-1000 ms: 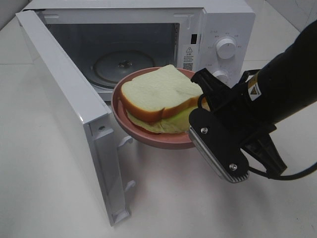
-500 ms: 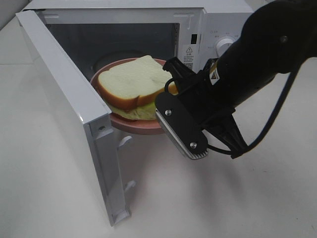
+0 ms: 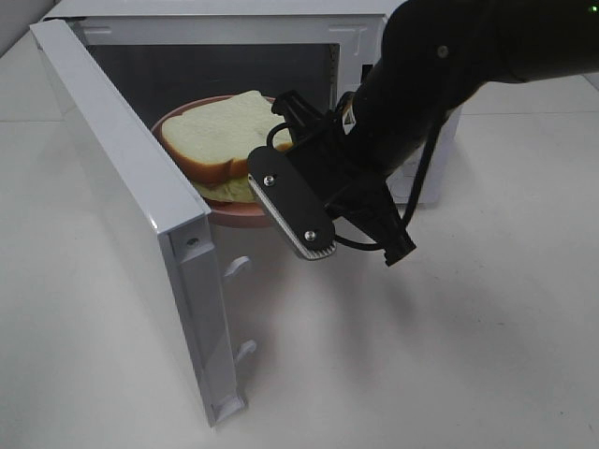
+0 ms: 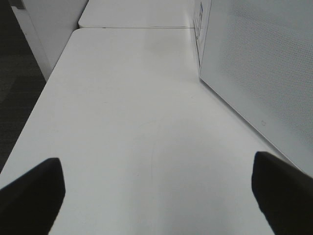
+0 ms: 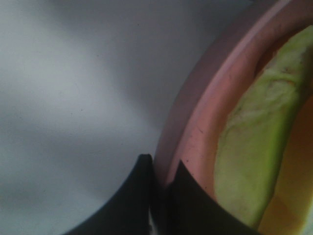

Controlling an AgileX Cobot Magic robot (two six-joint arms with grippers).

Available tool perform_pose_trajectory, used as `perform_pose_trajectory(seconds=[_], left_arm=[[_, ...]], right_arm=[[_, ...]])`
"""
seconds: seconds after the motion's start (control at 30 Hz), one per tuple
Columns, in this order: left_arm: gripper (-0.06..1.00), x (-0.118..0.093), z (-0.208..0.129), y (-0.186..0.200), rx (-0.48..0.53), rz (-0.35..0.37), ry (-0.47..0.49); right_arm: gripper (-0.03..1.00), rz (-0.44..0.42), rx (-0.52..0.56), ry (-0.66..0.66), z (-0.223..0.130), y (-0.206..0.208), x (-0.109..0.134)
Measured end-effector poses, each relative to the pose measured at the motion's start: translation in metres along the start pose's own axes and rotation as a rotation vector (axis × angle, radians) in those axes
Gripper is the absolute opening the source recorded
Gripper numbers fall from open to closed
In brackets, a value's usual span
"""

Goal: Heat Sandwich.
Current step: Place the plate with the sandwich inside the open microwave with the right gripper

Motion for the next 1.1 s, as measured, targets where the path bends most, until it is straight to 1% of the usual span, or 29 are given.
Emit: perform_pose_trajectory(seconds=[0.23,0.43,0.67,0.87,1.1], left_arm=[[0.97,0.000,0.000,0.000,0.000,0.000,0.000],[0.97,0.000,0.000,0.000,0.000,0.000,0.000],[0.97,0.000,0.000,0.000,0.000,0.000,0.000],[0.97,0.000,0.000,0.000,0.000,0.000,0.000],[0.97,0.000,0.000,0.000,0.000,0.000,0.000]], right_arm=[[0.06,0.024,0.002,0.001,0.000,-0.013,-0.012],[0.06,0.021,0.004,-0.003,0.001,-0.026,-0.030],[0.06,0.032,0.020,0.003,-0.001,-0.035,-0.040],[0.06,0.052,0.038,-0.045,-0.002,-0.045,-0.052],[0.06,0.037,0.043,-0.058,-0.003,-0.050,-0.063]])
Point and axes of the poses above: a point on each arm's last joint axis where the gripper is mounted, y pointing back along that axis away from the gripper, x along the wrist's bending axis when the last joint is at zero, z = x × y, the point moved 1 cm from there along -y, pointing out along that axis toward the gripper
